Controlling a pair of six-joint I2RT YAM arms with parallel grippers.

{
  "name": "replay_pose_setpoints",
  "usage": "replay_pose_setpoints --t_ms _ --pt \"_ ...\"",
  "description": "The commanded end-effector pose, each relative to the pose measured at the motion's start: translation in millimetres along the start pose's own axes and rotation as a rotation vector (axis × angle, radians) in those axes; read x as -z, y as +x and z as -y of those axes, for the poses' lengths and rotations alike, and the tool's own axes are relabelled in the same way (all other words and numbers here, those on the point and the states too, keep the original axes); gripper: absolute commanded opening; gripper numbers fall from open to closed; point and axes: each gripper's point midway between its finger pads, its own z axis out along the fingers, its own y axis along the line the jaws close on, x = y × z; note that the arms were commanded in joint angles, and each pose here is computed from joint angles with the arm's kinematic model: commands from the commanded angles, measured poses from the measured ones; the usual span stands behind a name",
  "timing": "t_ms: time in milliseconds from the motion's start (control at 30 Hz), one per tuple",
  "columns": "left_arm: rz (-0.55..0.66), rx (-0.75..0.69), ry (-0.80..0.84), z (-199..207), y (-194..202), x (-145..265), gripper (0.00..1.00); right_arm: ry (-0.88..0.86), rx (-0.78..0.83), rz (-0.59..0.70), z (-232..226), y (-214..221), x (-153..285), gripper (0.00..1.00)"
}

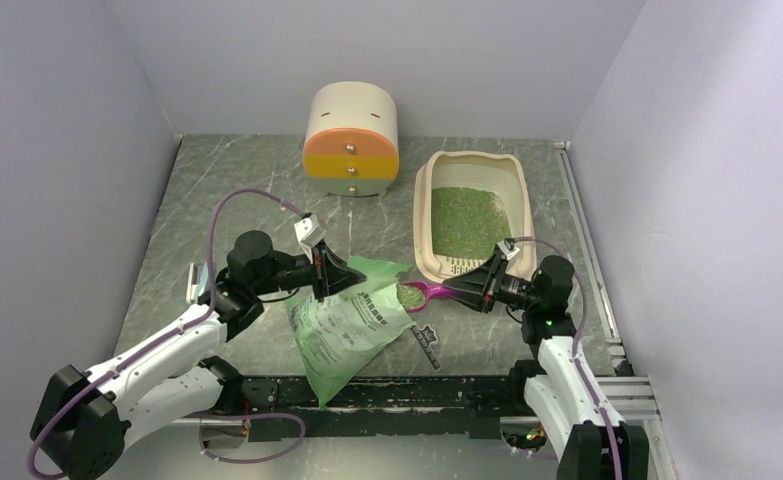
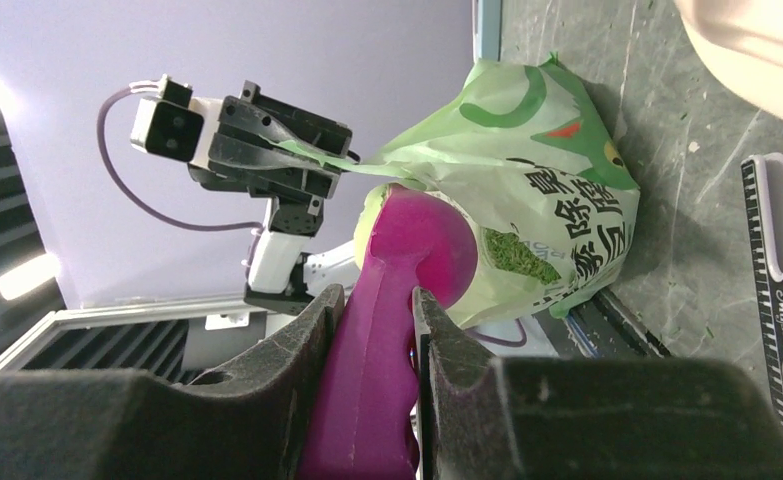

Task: Fill the litter box with clean litter
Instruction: 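Scoop the cat litter from the cat litter bag.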

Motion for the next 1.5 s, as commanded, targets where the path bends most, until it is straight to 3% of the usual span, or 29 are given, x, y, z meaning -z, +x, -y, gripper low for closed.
replay_pose_setpoints --t_ms 0,767,1467 --pt "0.059 -0.065 0.047 9 -27 -2 0.05 -0.008 0.012 0.010 -5 -2 9 0.00" --pt "0.078 -0.029 0.014 -2 -28 4 0.05 0.055 0.038 0.063 10 -7 22 0.00" --pt "0.079 -0.005 -0.059 -28 -29 8 0.05 0.025 0.080 0.155 -16 -28 32 0.00"
